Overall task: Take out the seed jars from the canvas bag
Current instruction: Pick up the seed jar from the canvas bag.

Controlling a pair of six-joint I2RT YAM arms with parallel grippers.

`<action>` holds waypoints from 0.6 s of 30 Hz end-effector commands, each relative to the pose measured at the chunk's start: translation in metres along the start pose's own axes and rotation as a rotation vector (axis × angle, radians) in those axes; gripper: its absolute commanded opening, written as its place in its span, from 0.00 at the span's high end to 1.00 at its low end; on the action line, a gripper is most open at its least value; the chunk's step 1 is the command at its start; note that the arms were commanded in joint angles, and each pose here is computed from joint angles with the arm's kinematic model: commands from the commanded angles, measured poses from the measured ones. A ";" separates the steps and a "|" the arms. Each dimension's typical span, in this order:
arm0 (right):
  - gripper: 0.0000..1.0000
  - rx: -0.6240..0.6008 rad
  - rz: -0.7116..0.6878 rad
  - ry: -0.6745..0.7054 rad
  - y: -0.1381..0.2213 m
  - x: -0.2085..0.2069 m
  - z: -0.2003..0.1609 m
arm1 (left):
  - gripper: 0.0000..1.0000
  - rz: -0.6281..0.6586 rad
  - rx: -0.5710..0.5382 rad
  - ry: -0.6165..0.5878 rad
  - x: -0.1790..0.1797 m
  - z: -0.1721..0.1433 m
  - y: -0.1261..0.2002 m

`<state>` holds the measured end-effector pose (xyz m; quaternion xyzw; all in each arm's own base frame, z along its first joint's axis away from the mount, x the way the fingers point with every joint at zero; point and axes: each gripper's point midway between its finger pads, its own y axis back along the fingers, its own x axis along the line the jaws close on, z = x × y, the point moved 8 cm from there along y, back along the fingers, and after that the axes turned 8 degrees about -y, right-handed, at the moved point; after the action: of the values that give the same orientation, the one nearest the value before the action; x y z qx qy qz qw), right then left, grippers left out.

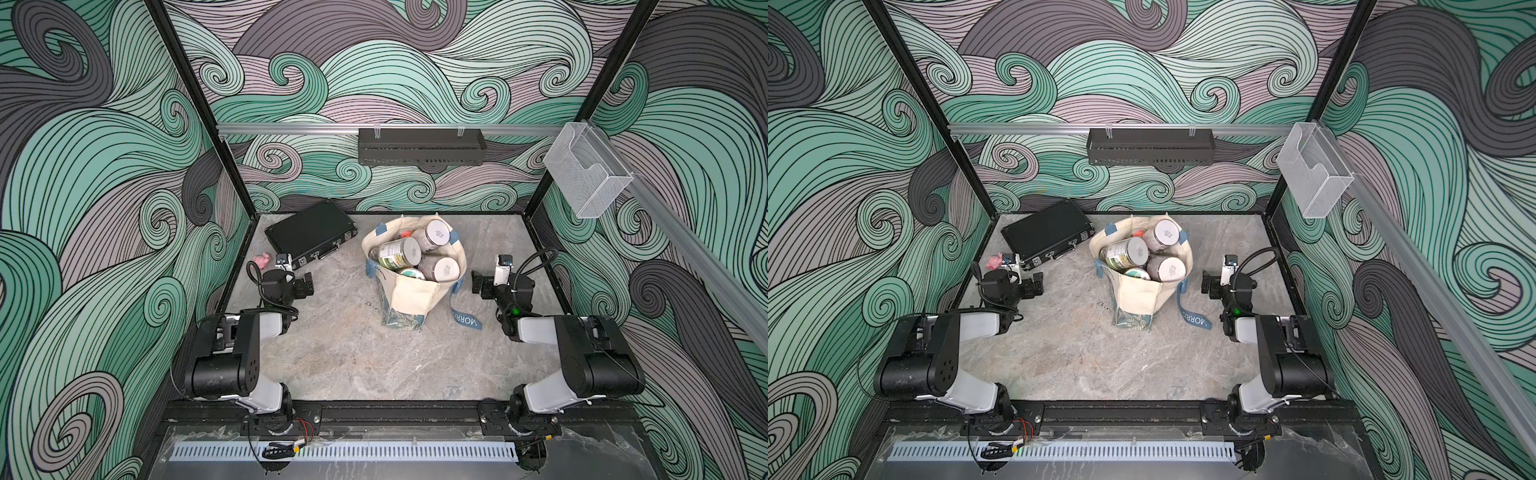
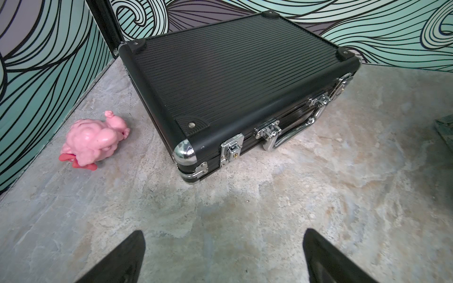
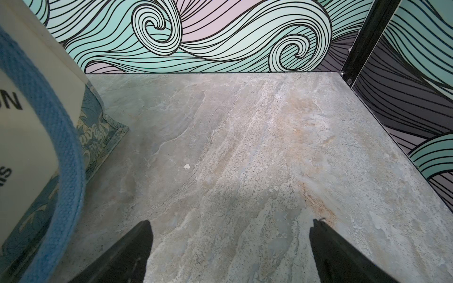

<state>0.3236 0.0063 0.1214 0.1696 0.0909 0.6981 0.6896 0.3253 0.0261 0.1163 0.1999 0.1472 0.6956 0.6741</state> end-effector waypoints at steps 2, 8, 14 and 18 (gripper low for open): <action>0.01 -0.029 0.015 0.045 0.005 0.006 0.000 | 0.01 -0.035 -0.014 -0.033 -0.004 0.014 0.004; 0.01 -0.131 0.002 0.085 0.029 0.014 0.002 | 0.01 0.035 -0.091 0.005 0.001 0.021 0.037; 0.01 -0.063 -0.040 0.027 0.043 0.015 0.030 | 0.01 0.048 -0.096 0.102 0.005 0.059 0.070; 0.01 -0.119 0.007 -0.012 0.059 0.022 0.062 | 0.01 -0.062 -0.196 0.090 -0.003 0.093 0.103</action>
<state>0.2959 0.0183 0.1930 0.1051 0.0436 0.7051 0.6999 0.2861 0.0221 0.2183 0.1176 0.1116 0.7201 0.6747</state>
